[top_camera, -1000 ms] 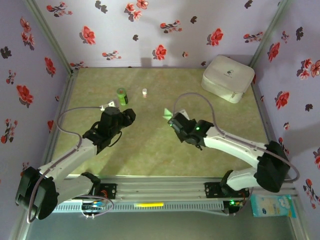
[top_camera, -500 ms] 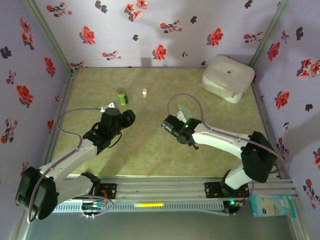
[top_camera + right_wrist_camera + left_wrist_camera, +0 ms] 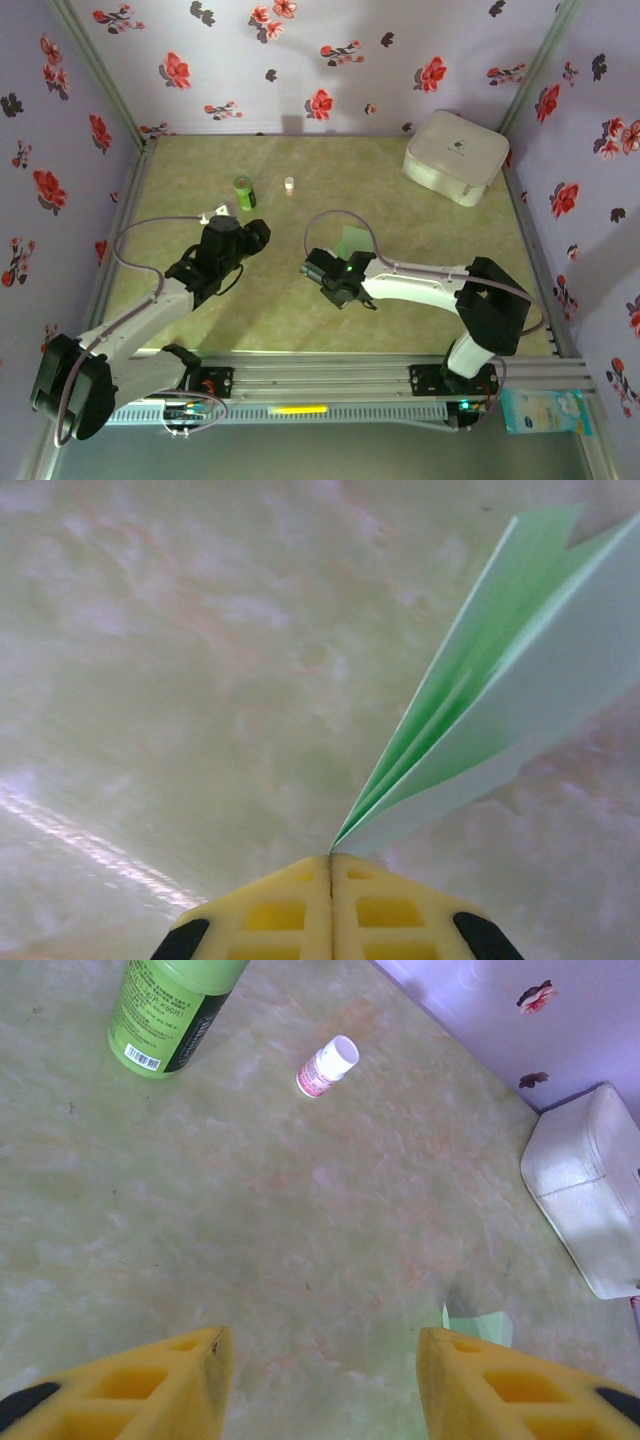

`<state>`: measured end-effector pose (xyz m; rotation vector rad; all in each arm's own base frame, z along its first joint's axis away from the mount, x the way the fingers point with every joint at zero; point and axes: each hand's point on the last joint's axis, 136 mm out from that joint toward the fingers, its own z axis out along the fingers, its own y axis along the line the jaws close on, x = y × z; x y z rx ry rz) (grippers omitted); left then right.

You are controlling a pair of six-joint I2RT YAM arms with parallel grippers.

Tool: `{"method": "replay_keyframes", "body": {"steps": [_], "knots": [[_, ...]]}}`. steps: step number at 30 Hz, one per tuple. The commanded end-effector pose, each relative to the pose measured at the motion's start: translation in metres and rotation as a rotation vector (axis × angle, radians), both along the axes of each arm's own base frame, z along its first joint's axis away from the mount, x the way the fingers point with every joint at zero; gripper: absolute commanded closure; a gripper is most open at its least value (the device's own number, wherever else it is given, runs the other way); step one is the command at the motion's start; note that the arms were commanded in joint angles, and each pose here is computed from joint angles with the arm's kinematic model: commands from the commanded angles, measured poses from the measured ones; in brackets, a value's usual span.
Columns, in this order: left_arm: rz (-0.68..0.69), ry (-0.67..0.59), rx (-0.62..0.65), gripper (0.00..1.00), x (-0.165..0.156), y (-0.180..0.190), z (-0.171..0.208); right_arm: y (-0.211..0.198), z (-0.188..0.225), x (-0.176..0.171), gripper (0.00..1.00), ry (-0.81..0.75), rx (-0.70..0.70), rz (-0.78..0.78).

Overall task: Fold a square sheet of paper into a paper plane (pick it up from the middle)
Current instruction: Turn over the paper at the center of the table.

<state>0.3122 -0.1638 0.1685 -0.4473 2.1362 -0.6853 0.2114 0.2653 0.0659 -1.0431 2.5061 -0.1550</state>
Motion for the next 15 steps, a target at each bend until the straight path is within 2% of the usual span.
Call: {"method": "replay_keyframes", "body": {"steps": [1, 6, 9, 15], "knots": [[0.046, 0.002, 0.004, 0.48, 0.0, 0.011, -0.003, 0.025, -0.001, -0.011, 0.91, 0.081, 0.109, 0.039], [0.048, 0.003, 0.001, 0.48, 0.0, 0.011, -0.002, 0.03, -0.004, -0.013, 0.87, 0.136, 0.145, 0.006], [0.047, 0.01, 0.004, 0.48, 0.0, 0.011, -0.005, 0.032, -0.001, -0.013, 0.78, 0.157, 0.189, -0.01], [0.042, 0.021, 0.005, 0.48, 0.001, 0.008, -0.006, 0.033, 0.023, -0.001, 0.65, 0.182, 0.424, -0.122]]}}
